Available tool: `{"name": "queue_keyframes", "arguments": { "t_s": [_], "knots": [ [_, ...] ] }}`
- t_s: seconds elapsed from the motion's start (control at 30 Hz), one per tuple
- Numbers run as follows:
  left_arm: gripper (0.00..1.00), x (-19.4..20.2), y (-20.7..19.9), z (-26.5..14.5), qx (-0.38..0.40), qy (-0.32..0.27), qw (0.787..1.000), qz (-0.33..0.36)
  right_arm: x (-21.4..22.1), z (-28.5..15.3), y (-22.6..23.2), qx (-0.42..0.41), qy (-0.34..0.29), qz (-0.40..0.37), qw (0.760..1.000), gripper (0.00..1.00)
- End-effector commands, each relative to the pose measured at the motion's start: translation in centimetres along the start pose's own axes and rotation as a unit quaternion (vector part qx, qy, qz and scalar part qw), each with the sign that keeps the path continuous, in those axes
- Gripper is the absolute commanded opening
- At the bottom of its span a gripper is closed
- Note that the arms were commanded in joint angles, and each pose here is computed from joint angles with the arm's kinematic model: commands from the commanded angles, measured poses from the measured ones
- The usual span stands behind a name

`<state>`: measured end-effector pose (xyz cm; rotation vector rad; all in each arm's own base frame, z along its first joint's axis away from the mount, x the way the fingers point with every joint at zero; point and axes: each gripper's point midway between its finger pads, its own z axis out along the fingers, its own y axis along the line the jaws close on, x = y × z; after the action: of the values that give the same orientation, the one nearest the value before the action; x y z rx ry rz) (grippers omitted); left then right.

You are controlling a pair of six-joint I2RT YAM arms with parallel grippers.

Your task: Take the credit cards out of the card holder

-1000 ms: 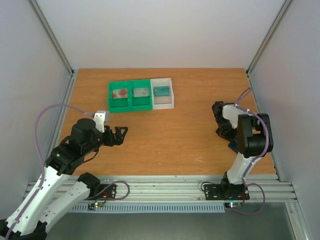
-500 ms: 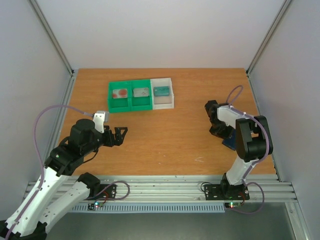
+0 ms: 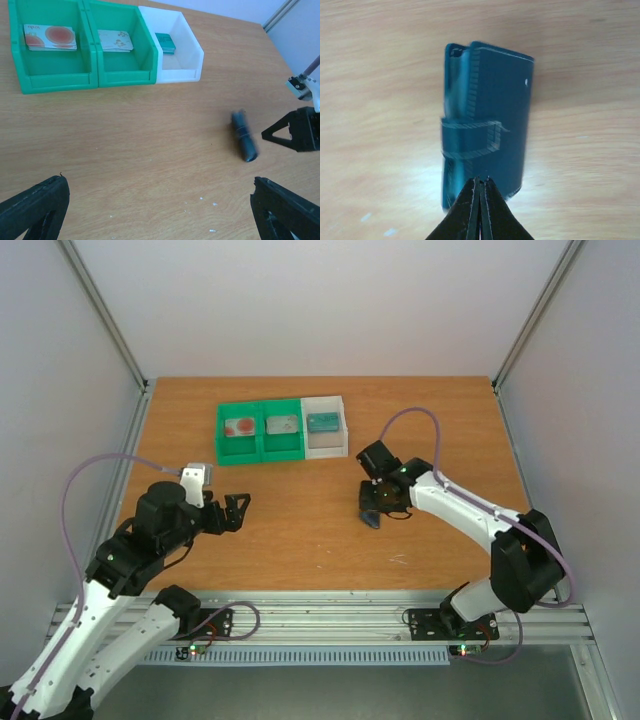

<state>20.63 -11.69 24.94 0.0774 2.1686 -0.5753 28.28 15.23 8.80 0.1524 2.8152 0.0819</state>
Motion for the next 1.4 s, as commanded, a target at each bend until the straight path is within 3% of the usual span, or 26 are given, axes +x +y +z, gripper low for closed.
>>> {"name": "queue_keyframes", "arguments": {
  "t_s": [0.0,0.13,0.23,0.3,0.4,0.47,0.67,0.83,1.0,1.37],
  "knots": [
    [0.99,-0.1,0.8,-0.2,-0.016,-0.014,1.0,0.008,2.6,-3.0,8.7,-0.187,0.022,-0.067,0.98,0.01],
    [0.99,0.4,1.4,0.0,-0.032,-0.001,0.999,0.001,4.9,-5.6,14.3,-0.305,0.044,-0.11,0.945,0.01],
    [0.99,0.8,1.0,0.5,-0.027,0.022,0.999,-0.002,5.7,-5.9,15.5,-0.345,0.053,-0.107,0.931,0.01],
    [0.97,1.2,0.5,0.9,-0.018,0.045,0.999,-0.009,5.6,-4.8,14.7,-0.317,0.044,-0.106,0.941,0.01],
    [0.96,1.8,0.3,1.4,-0.02,0.075,0.997,-0.019,5.1,-2.8,13.3,-0.25,0.045,-0.099,0.962,0.17],
    [0.96,2.0,0.4,1.7,-0.024,0.082,0.996,-0.027,5.2,-2.0,13.2,-0.208,0.049,-0.106,0.971,0.21],
    [0.96,1.0,1.8,0.7,-0.057,0.037,0.997,-0.039,4.5,-1.1,13.4,-0.07,0.003,-0.159,0.985,0.32],
    [0.96,-0.6,3.0,-2.0,-0.085,-0.026,0.995,-0.043,4.1,-0.3,13.0,0.027,-0.016,-0.196,0.98,0.37],
    [0.97,-1.4,3.7,-3.9,-0.097,-0.065,0.992,-0.042,4.4,0.8,14.2,0.056,-0.012,-0.219,0.974,0.39],
    [0.98,-1.0,4.6,-4.6,-0.109,-0.087,0.989,-0.052,5.4,4.5,14.3,0.114,0.006,-0.248,0.962,0.46]
  ]
}}
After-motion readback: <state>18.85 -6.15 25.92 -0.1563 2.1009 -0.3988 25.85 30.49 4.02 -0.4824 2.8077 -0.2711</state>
